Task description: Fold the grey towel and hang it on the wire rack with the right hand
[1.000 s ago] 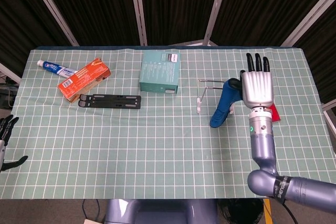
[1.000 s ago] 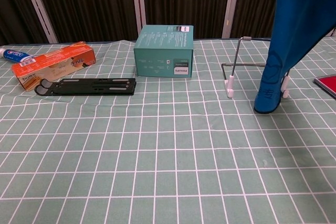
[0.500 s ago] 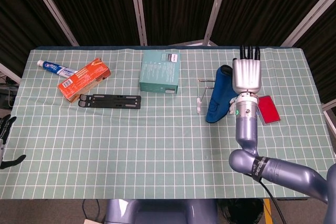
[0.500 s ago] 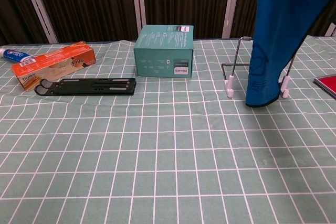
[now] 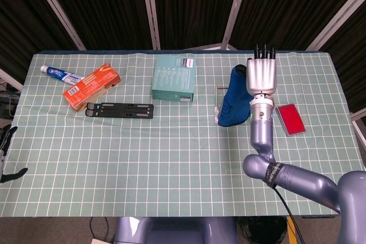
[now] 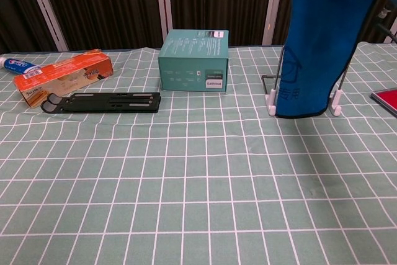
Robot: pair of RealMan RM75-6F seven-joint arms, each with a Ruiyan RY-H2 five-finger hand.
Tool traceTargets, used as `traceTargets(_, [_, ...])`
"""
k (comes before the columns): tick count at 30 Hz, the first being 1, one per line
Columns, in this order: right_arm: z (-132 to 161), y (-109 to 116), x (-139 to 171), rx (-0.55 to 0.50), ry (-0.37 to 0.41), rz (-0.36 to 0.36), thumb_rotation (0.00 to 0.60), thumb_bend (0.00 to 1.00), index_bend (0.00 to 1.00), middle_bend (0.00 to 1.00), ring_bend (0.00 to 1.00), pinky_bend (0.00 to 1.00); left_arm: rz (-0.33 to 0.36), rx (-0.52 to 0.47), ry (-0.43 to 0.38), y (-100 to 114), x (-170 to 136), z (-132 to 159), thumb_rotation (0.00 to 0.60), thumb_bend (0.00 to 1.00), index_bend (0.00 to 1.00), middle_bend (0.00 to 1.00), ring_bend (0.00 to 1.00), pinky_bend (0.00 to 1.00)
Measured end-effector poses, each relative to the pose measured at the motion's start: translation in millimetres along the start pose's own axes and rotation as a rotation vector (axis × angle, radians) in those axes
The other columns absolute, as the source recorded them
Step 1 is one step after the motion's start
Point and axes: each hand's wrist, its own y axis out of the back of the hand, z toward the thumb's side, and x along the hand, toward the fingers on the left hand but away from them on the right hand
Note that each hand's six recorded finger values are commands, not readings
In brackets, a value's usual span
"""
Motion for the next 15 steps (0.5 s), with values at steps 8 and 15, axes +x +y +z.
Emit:
traceTargets(8, [11.2,-2.7,-6.5,-0.015,0.013,-0.003,0.6,0.43,0.85,0.07,0.0,0.11,-0.007,0.006,0.01,-2.7,2.1,-1.8,0.6,0.0,0.0,0.0,0.0,0.0])
traceTargets(15, [13.3,1.8,-19.9,-0.016,-0.007,-0.02,0.6,0.43,0.85,0.07,0.0,0.11,-0.015,0.013,0.025,-6.2,5.1,-4.8,0.6,0.0,0.0,0.0,0.0,0.0])
